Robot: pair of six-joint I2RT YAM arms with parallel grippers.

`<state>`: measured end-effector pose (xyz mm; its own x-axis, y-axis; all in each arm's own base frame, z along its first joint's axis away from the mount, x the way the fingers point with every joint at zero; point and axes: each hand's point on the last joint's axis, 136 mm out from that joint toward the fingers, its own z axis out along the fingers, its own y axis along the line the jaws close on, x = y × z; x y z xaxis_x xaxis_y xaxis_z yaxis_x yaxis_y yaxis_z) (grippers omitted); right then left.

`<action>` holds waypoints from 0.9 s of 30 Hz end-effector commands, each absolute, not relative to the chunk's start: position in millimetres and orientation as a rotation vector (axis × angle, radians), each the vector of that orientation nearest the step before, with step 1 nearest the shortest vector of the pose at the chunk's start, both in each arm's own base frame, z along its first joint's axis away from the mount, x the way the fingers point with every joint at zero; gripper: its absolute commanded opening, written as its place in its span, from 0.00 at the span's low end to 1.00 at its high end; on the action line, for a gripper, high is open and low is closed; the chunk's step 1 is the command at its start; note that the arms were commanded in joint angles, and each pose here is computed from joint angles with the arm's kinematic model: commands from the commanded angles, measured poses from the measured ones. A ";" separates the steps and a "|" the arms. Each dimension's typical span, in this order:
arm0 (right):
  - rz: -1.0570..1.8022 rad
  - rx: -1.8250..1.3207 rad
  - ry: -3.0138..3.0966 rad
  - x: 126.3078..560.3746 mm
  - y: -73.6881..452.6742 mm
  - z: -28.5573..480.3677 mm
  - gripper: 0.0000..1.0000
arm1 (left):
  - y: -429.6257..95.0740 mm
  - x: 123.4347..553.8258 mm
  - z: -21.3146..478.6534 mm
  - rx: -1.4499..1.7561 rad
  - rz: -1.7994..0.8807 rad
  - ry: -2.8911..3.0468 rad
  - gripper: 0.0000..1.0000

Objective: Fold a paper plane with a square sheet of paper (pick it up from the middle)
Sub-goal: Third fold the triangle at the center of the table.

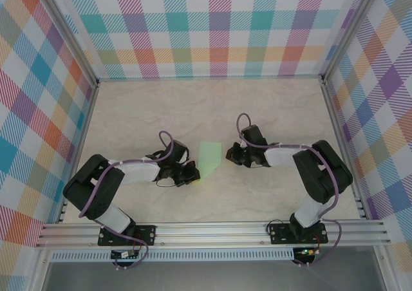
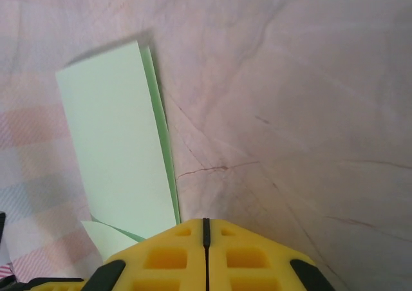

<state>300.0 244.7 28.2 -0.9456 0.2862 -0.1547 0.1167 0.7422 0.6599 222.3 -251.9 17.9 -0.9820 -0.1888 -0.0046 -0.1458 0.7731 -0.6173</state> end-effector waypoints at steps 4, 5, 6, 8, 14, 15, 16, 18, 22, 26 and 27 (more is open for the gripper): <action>1.044 0.275 2.663 287.9 242.8 61.5 0.24 | -259.9 238.2 52.9 -0.183 -0.999 2.829 0.04; 1.056 0.272 2.668 284.5 243.3 63.4 0.29 | -263.5 243.7 61.4 -0.166 -1.015 2.797 0.05; 1.070 0.267 2.679 280.2 244.6 64.2 0.34 | -265.2 247.2 65.9 -0.158 -1.022 2.778 0.06; 1.104 0.253 2.703 272.8 248.1 65.9 0.42 | -266.8 255.5 72.3 -0.150 -1.010 2.745 0.06; 1.150 0.218 2.766 261.8 260.6 63.8 0.52 | -264.9 268.8 59.5 -0.187 -0.917 2.762 0.05; 1.151 0.213 2.773 261.8 262.8 63.1 0.53 | -264.8 270.4 56.6 -0.192 -0.904 2.768 0.05; 1.157 0.206 2.780 261.6 265.7 61.9 0.53 | -264.9 272.9 54.6 -0.199 -0.892 2.768 0.04; 1.163 0.199 2.798 261.5 271.0 59.1 0.53 | -265.3 276.1 49.7 -0.208 -0.874 2.775 0.03; 1.167 0.197 2.830 262.8 280.1 52.0 0.52 | -254.2 279.5 34.5 -0.248 -0.750 2.808 0.01; 1.168 0.186 2.851 263.2 287.6 47.5 0.52 | -245.0 278.5 18.5 -0.276 -0.661 2.840 0.00; 1.168 0.186 2.854 263.8 289.1 47.1 0.52 | -244.2 277.4 15.7 -0.281 -0.657 2.846 0.00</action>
